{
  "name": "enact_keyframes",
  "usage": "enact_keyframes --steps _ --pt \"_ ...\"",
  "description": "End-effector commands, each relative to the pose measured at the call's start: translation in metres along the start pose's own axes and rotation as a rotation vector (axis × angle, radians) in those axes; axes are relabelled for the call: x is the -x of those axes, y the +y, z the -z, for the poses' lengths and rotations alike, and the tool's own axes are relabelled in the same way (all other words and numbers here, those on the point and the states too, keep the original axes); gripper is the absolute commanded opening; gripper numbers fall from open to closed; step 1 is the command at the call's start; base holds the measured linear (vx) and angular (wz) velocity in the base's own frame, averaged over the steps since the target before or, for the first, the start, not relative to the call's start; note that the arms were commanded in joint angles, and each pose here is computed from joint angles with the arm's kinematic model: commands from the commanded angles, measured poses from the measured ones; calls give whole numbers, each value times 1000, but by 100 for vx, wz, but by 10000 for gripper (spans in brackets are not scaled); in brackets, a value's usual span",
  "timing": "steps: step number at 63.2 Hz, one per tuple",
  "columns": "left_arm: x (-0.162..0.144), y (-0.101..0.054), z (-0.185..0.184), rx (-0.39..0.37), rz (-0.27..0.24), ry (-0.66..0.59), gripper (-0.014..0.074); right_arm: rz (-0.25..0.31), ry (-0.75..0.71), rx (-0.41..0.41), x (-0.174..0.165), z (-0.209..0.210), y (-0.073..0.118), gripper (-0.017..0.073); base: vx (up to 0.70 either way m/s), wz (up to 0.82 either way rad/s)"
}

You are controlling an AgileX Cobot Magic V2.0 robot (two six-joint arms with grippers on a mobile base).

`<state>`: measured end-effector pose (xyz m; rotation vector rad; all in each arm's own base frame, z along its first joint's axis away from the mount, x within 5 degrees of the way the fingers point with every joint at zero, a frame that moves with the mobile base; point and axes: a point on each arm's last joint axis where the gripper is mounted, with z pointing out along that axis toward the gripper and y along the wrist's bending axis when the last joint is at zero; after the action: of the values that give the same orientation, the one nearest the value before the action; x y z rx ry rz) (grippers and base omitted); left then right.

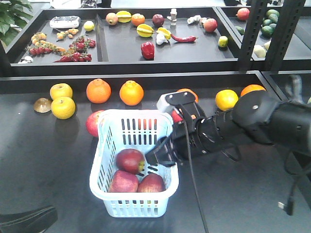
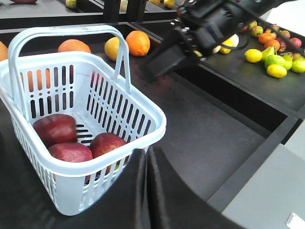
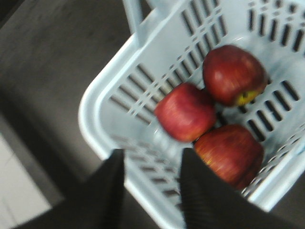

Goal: Pick three apples into basket with both arms
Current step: 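Open the right gripper to release the apple into the basket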

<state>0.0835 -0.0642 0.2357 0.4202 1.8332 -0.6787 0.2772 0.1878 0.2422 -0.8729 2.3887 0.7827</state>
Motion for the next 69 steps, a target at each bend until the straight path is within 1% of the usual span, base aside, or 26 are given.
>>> enact_keyframes --steps 1,6,12,16,19,23,25,30,35,36,42,47,50,51,57,69 --pt "8 -1 1 7 -13 -21 -6 97 -16 45 8 29 19 -16 0 0" --pt "8 -1 1 7 -13 -21 -6 155 19 59 4 46 30 -10 0 0" --pt "8 -1 1 7 -13 -21 -6 177 42 45 -3 64 38 -6 0 0" --pt "8 -1 1 7 -13 -21 -6 196 58 6 -11 78 43 -4 0 0" --pt "8 -1 1 7 -13 -21 -6 203 55 -28 -19 91 47 -5 0 0" --pt "8 -1 1 7 -13 -21 -6 188 44 -71 -33 105 53 -5 0 0" --pt "8 -1 1 7 -13 -21 -6 183 37 -81 -40 110 55 -5 0 0" --pt "8 -1 1 7 -13 -21 -6 194 0 -110 -63 122 61 -5 0 0" --pt "8 -1 1 7 -13 -21 -6 189 -73 -157 -88 130 64 -5 0 0" --pt "8 -1 1 7 -13 -21 -6 179 -89 -169 -93 129 62 -5 0 0" --pt "8 -1 1 7 -13 -21 -6 158 -177 -238 -120 132 60 -5 0 0" --pt "8 -1 1 7 -13 -21 -6 104 -220 -281 -144 129 56 -5 0 0" --pt "8 -1 1 5 -13 -21 -6 86 -238 -297 -153 130 55 -5 0 0" --pt "8 -1 1 5 -13 -21 -6 73 -235 -299 -158 128 54 -5 0 0" --pt "8 -1 1 5 -13 -21 -6 33 -242 -302 -172 128 55 -5 0 0" --pt "8 -1 1 5 -13 -21 -6 36 -248 -298 -182 129 56 -5 0 0"
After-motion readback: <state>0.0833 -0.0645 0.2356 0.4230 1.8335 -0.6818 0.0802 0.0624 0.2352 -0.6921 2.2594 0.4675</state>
